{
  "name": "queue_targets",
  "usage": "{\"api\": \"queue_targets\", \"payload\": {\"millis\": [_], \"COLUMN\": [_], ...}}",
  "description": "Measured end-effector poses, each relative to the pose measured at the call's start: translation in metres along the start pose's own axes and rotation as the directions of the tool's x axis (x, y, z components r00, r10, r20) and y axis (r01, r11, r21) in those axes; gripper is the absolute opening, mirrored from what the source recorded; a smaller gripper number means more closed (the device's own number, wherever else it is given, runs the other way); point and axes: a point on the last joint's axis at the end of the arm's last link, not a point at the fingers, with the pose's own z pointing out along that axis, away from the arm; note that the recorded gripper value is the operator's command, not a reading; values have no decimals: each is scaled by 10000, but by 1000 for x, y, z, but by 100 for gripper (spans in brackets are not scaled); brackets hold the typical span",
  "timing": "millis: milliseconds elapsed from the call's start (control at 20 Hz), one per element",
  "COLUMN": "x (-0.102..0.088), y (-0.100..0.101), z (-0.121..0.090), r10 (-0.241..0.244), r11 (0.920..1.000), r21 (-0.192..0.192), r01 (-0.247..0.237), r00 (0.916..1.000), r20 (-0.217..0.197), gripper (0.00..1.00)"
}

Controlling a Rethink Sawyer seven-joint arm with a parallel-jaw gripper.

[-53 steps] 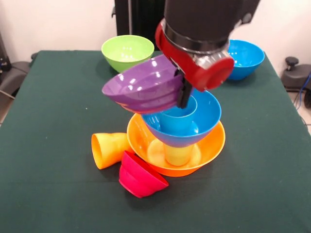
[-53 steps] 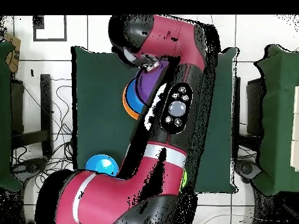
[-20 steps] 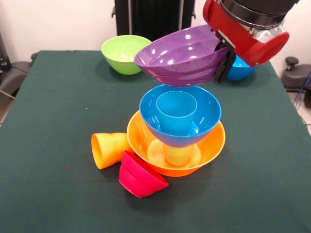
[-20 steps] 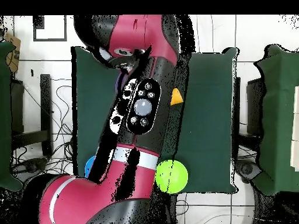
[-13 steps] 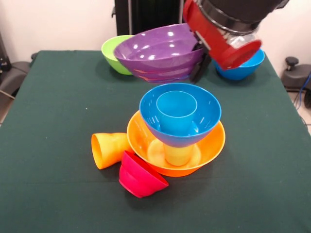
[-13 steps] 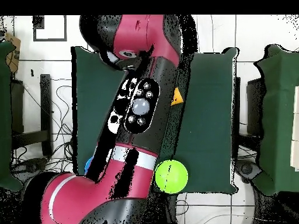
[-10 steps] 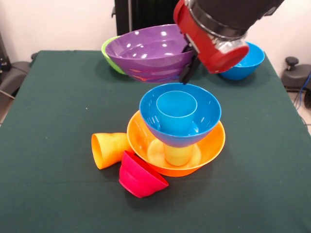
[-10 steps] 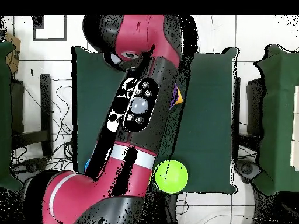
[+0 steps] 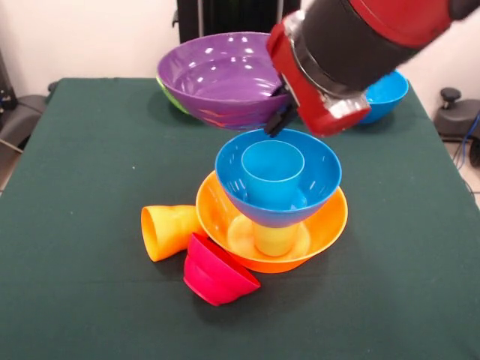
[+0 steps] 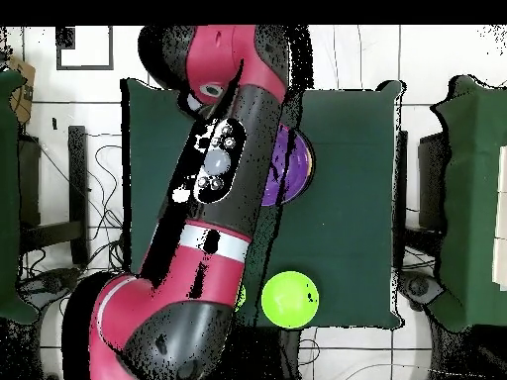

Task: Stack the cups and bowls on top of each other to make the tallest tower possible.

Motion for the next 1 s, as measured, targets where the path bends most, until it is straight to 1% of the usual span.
{"api": "queue_targets", "payload": {"millis": [50, 150, 200, 250, 350, 500, 550, 600, 850, 1000], "x": [4, 8, 16, 21, 30, 39, 45, 48, 56, 61], "y": [5, 10, 20, 25, 37, 49, 59, 64, 73, 78], "z": [1, 2, 3, 3, 2, 1, 1, 1, 2, 6], "r10": [-58, -109, -152, -147, -75, 98, 306, 414, 700, 856], "r11": [9999, 9998, 9998, 9998, 10000, 9999, 9993, 9988, 9971, 9962], "r21": [85, 135, 137, 114, 18, -100, -196, -236, -262, -128], "r01": [58, 110, 155, 150, 75, -103, -315, -427, -715, -861], "r00": [10000, 9999, 9998, 9997, 9994, 9990, 9984, 9979, 9962, 9955], "r20": [-47, -84, -163, -206, -324, -425, -485, -503, -519, -400], "gripper": [0, 0, 0, 0, 0, 0, 0, 0, 0, 0]}}
